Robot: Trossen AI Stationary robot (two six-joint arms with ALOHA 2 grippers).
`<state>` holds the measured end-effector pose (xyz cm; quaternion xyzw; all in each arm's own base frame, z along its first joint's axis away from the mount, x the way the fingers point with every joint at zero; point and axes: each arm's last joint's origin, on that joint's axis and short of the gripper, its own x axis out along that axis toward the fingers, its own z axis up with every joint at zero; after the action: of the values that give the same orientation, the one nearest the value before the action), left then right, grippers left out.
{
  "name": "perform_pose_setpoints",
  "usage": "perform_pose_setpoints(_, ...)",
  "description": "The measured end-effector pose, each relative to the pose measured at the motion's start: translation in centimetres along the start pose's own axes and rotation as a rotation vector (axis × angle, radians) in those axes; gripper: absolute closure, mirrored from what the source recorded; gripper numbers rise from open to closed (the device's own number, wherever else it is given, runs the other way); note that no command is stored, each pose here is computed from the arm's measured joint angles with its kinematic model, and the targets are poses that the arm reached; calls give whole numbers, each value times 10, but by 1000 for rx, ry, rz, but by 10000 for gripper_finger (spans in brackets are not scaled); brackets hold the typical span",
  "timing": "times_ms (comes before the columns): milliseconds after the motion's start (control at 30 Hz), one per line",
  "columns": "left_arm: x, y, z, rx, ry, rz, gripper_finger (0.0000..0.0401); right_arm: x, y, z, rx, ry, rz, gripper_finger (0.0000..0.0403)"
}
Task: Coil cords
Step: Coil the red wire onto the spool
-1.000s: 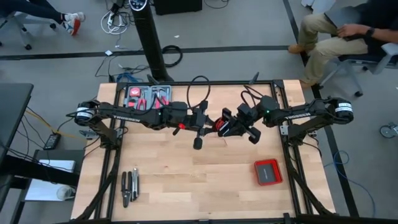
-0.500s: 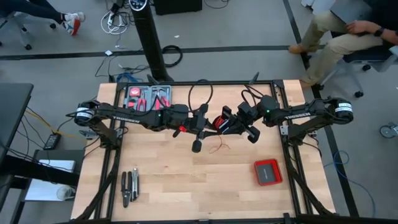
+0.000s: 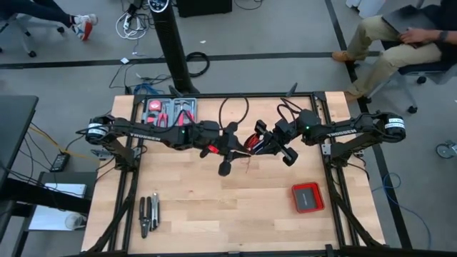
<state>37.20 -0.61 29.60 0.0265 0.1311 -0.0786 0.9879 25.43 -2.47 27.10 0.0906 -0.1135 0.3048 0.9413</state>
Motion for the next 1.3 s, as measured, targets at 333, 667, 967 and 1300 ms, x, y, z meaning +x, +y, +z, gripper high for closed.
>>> perform_pose_setpoints(333,0,0,1,23,-11,-5,345,-1,-1,-1,-30,12,12,402)
perform_pose_setpoints(667,0,-3,1,42,-14,-116,345,-1,-1,-1,-29,13,14,401)
perform_pose_setpoints(967,3,0,2,117,-55,-45,345,0,-1,-2,-32,12,-12,401)
perform_pose_setpoints(1300,8,5,-6,105,-6,16,345,2,2,0,-40,-7,2,401)
